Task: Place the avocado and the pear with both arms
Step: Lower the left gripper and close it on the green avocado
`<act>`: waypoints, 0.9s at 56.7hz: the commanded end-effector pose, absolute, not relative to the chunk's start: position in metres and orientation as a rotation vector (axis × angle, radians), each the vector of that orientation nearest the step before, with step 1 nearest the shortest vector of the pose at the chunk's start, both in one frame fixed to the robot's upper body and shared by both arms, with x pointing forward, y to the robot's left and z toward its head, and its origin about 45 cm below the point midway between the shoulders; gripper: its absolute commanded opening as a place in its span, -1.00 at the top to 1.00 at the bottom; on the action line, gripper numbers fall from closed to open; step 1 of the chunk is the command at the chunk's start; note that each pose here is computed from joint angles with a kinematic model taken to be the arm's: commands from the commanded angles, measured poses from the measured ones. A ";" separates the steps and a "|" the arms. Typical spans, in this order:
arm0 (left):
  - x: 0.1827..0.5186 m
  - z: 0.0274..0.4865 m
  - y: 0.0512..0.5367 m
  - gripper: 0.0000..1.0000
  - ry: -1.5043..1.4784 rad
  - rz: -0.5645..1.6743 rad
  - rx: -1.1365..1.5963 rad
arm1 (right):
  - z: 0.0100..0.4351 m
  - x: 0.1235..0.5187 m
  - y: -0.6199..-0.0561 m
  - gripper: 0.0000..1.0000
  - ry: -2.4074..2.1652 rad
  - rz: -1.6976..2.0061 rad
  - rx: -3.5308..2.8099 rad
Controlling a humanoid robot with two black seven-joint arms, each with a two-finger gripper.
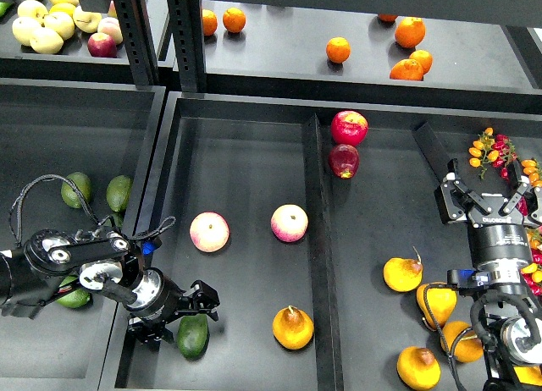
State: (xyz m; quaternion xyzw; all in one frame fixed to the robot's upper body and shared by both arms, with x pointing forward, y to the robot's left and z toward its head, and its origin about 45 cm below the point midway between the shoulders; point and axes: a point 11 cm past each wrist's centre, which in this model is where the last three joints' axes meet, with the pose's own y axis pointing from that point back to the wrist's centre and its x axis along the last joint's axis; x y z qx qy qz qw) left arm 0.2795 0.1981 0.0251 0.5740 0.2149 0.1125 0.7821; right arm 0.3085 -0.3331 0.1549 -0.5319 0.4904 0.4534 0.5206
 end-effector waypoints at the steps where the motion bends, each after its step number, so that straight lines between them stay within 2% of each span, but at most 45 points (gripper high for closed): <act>1: 0.277 0.024 0.197 -0.99 0.460 0.233 1.246 | 0.155 0.308 -0.334 -1.00 1.177 1.084 -1.273; 51: 0.272 0.011 0.189 -0.99 0.442 0.206 1.296 | 0.155 0.309 -0.333 -1.00 1.172 1.082 -1.269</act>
